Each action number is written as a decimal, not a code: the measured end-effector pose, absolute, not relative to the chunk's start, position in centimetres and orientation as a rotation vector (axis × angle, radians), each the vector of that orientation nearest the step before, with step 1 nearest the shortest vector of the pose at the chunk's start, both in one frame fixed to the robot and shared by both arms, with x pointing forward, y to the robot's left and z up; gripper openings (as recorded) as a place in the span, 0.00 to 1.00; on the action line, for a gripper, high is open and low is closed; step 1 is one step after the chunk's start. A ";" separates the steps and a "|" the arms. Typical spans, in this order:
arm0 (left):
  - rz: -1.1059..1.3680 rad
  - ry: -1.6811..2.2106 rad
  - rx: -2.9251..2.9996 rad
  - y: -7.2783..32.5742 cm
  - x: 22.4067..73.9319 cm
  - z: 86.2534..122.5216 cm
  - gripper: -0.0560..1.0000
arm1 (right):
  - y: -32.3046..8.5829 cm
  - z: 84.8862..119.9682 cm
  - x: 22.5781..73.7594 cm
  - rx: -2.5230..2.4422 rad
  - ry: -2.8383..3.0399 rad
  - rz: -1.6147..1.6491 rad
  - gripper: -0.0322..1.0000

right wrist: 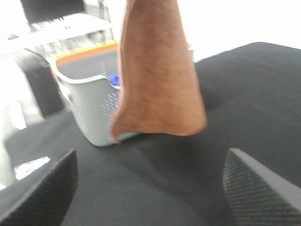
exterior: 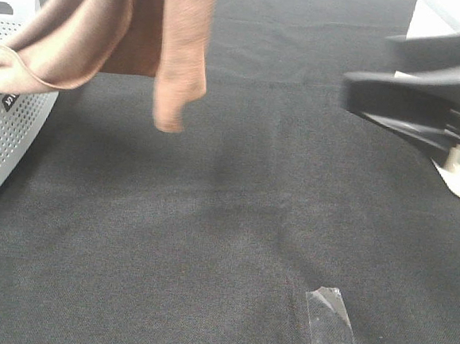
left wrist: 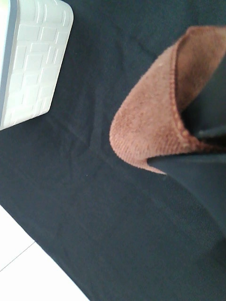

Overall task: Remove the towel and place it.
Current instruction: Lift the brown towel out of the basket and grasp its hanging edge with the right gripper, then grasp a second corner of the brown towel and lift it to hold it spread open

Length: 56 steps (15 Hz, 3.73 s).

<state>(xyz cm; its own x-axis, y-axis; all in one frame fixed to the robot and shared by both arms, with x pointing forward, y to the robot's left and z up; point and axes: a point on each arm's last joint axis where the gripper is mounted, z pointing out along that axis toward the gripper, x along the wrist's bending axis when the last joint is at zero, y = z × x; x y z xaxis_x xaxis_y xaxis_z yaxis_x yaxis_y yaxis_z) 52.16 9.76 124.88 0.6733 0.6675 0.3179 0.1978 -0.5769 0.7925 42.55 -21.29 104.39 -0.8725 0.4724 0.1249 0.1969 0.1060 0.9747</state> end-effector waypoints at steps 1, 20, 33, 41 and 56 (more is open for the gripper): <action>0.778 0.665 2.127 9.6 52.2 124.7 0.05 | -21.2 103.7 43.7 0.702 2.173 1.884 0.78; 0.594 0.679 2.010 6.5 54.3 122.7 0.05 | -13.1 99.7 51.6 0.767 2.455 1.913 0.75; 0.567 0.688 2.048 6.5 54.1 122.4 0.05 | -13.9 99.7 52.0 1.223 2.456 1.754 0.03; 0.585 0.682 2.053 6.6 54.2 122.4 0.05 | -16.8 111.5 52.7 1.226 2.705 0.874 0.03; 1.320 0.426 1.742 9.4 58.6 125.9 0.05 | -18.8 128.6 59.0 0.856 1.940 0.836 0.03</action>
<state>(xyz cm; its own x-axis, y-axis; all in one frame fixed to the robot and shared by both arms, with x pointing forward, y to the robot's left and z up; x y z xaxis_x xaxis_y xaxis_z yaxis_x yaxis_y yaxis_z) 58.63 9.44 125.95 0.3758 0.7106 0.5949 -0.2286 -0.5510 0.8026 58.98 -18.79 128.62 -0.4177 0.8063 -0.4188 0.2494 0.5450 0.8005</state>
